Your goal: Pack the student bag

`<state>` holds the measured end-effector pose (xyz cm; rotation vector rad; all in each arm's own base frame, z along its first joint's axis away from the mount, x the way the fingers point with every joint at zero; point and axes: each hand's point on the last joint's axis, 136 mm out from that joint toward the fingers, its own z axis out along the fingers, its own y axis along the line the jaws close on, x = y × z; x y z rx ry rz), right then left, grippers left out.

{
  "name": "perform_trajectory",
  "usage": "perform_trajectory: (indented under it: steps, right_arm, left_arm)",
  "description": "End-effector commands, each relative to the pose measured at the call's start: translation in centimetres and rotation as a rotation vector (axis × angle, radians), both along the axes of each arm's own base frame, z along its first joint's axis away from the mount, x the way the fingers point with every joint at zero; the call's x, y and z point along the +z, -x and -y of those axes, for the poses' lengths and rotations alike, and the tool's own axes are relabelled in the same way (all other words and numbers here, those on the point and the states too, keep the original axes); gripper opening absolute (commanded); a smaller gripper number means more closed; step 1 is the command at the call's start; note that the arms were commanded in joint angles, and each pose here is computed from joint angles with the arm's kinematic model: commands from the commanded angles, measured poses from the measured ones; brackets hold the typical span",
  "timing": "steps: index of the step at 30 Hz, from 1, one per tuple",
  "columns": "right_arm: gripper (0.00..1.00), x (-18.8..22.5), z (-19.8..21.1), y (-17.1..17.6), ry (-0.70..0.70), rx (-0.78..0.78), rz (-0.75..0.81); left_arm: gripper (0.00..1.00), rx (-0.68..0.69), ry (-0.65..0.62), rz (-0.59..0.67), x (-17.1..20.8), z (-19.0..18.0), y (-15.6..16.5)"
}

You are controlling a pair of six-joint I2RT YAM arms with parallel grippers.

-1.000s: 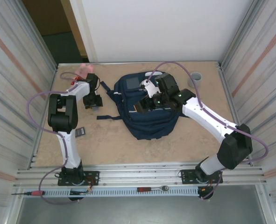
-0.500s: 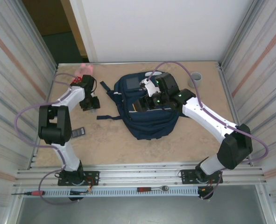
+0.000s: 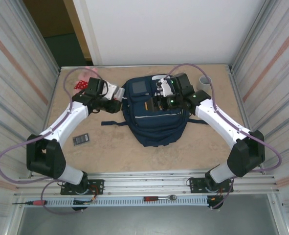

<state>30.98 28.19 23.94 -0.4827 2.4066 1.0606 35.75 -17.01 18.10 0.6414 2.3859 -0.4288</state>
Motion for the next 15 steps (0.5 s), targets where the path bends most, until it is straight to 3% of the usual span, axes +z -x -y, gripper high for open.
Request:
perform_trajectory:
  steps: [1, 6, 15]
  right_arm:
    - [0.69, 1.8, -0.3, 1.0, -0.050, 0.016, -0.076]
    - [0.71, 1.4, -0.5, 1.6, -0.053, 0.024, -0.211]
    - [0.71, -0.4, -0.1, 1.5, -0.061, -0.044, -0.383]
  left_arm:
    - [0.25, -0.353, 0.034, 0.145, 2.0, 4.1, 2.9]
    - [0.24, -0.624, 0.072, 0.222, 2.6, 7.4, 6.8]
    - [0.22, -0.774, 0.062, 0.299, 3.0, 8.8, 9.2]
